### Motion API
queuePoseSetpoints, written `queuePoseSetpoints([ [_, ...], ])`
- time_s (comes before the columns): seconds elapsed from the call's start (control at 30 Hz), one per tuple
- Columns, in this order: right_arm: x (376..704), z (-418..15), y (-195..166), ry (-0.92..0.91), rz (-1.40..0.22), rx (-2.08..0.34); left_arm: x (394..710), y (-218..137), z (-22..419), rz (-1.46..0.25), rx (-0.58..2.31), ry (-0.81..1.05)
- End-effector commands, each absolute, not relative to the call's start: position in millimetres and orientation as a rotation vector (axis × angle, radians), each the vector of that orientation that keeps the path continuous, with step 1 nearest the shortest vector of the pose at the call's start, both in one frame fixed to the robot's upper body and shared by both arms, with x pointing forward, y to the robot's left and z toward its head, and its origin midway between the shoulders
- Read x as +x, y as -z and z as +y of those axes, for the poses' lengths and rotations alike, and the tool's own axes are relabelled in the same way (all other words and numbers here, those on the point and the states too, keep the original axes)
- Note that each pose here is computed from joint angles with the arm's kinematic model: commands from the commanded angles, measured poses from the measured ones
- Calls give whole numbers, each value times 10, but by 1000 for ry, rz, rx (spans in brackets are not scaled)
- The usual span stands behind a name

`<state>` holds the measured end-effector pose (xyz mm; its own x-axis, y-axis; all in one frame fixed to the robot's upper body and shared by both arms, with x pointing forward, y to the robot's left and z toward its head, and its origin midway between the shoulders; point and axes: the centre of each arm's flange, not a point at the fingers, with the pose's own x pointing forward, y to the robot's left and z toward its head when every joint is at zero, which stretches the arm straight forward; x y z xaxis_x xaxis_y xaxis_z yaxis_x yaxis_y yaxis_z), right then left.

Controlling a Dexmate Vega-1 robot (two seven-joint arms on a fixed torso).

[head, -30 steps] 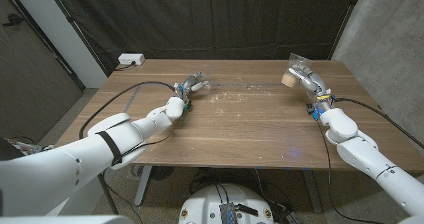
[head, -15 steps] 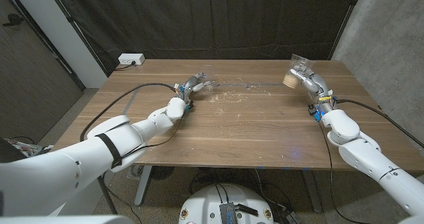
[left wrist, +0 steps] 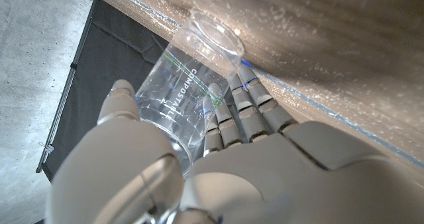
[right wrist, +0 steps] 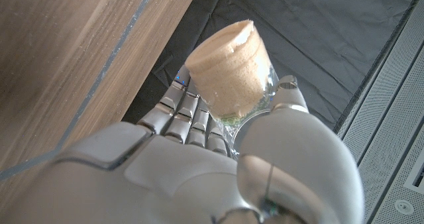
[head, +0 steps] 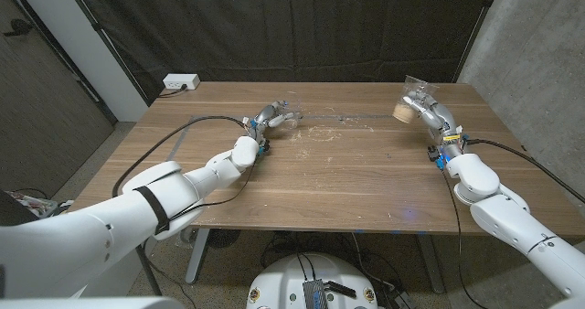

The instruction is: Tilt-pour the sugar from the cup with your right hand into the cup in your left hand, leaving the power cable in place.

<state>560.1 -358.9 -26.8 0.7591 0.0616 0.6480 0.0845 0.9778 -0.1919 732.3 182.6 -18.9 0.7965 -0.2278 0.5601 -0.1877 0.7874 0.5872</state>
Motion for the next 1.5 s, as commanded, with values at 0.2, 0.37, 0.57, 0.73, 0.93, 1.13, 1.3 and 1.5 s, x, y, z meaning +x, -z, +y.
queuePoseSetpoints([
  [0.2, 5615, -3562, 232, 25, -694, -224, 7372, 280, 1868, -594, 574, -3],
  [0.37, 5653, -3535, 208, 25, -686, -229, 7384, 275, 1894, -583, 560, -8],
  [0.57, 5735, -3499, 183, 24, -677, -224, 7330, 216, 1908, -640, 578, -19],
  [0.73, 5775, -3473, 163, 20, -678, -224, 7273, 149, 1927, -702, 615, -33],
  [0.93, 5817, -3440, 145, 17, -674, -224, 7241, 76, 1961, -739, 623, -38],
  [1.13, 5875, -3402, 147, 11, -673, -222, 7198, -30, 1951, -785, 608, -31],
  [1.3, 5960, -3351, 133, 1, -667, -226, 7146, -89, 1922, -828, 594, -19],
  [1.5, 6078, -3261, 94, -26, -662, -229, 7074, -111, 1887, -871, 542, 7],
])
